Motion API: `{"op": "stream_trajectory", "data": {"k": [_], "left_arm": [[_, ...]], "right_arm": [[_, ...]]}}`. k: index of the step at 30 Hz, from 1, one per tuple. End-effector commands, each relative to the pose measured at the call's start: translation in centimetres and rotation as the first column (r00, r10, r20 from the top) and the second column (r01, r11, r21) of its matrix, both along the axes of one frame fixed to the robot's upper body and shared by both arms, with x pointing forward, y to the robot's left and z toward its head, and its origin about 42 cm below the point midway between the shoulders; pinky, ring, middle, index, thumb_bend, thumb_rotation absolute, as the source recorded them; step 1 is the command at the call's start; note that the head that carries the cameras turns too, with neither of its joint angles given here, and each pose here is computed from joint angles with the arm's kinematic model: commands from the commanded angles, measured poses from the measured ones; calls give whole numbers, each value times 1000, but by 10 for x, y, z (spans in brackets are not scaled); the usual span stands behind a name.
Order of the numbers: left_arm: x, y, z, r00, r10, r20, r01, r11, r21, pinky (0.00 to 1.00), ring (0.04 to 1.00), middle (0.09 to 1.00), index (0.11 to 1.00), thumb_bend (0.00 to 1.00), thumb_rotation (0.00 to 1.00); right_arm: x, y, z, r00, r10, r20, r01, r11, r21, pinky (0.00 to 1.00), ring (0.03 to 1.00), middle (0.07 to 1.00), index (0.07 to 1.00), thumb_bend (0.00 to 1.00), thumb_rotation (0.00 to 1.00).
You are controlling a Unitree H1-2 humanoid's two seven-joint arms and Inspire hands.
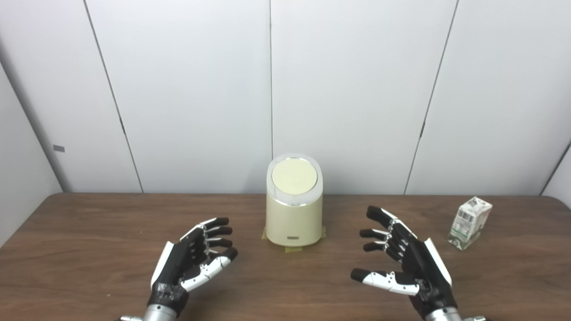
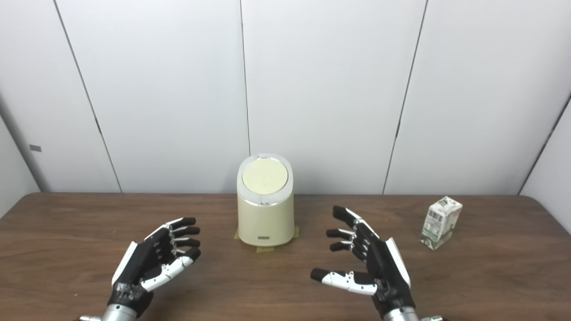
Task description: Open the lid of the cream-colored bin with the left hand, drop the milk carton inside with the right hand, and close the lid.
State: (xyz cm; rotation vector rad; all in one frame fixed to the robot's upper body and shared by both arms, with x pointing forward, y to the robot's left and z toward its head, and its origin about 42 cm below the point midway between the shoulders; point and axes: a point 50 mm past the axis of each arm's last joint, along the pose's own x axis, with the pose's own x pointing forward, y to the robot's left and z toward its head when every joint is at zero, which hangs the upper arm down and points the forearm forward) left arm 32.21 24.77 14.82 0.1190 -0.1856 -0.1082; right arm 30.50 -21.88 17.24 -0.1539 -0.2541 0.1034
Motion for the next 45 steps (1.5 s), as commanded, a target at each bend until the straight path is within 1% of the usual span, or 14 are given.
{"op": "stream_trajectory", "data": {"k": [1,11,15,16,18,20,22,25,28,31,33,35,39,45], "left_arm": [[10,-1,26,992,-8,125,7,1000,12,511,666,738,771,664,256],[10,-1,27,992,-9,126,9,1000,6,508,663,735,768,672,264],[10,-3,26,990,18,140,-19,1000,6,526,685,751,781,678,262],[9,-5,28,987,43,153,-48,998,29,552,714,776,802,684,267],[6,-9,34,978,88,190,-102,993,67,695,807,841,862,758,327],[3,-14,42,969,121,215,-141,987,78,895,908,909,930,828,376],[4,-19,48,966,134,222,-156,984,84,978,979,976,984,875,418],[18,-24,56,969,130,210,-157,981,117,998,998,998,999,942,447],[38,-27,68,974,109,201,-137,982,132,1000,1000,1000,1000,977,433],[58,-31,84,975,84,204,-114,984,139,1000,1000,1000,1000,979,424],[74,-35,96,974,53,219,-90,983,162,1000,1000,1000,1000,955,404],[87,-40,106,974,40,224,-83,979,188,1000,1000,1000,1000,967,401],[110,-64,131,976,64,207,-120,955,271,1000,1000,1000,1000,1000,438],[135,-87,149,969,104,224,-174,932,319,1000,1000,1000,1000,1000,416]], "right_arm": [[5,5,24,994,12,111,-13,1000,7,611,726,863,832,737,153],[5,5,24,994,15,110,-16,1000,7,601,724,868,836,746,179],[7,5,22,994,17,109,-18,1000,5,617,730,869,834,741,170],[7,5,21,994,18,112,-18,1000,3,613,727,868,834,740,175],[8,5,20,993,20,116,-21,1000,4,603,723,865,834,734,172],[10,4,20,993,20,118,-20,1000,3,601,726,866,836,734,175],[12,3,20,993,13,120,-13,1000,3,604,726,864,835,741,182],[15,1,19,993,9,122,-9,1000,2,602,727,867,836,752,197],[18,0,18,992,12,126,-12,1000,-4,597,727,864,837,748,210],[19,1,18,991,12,132,-11,1000,-7,601,724,861,835,751,218],[20,2,19,991,13,136,-12,1000,-8,605,720,857,832,752,216],[21,3,19,990,17,139,-16,1000,-10,608,720,858,833,747,216],[21,4,19,990,24,139,-23,1000,-7,619,724,862,840,745,231],[22,8,18,990,30,134,-31,1000,0,614,722,870,844,739,222]]}}
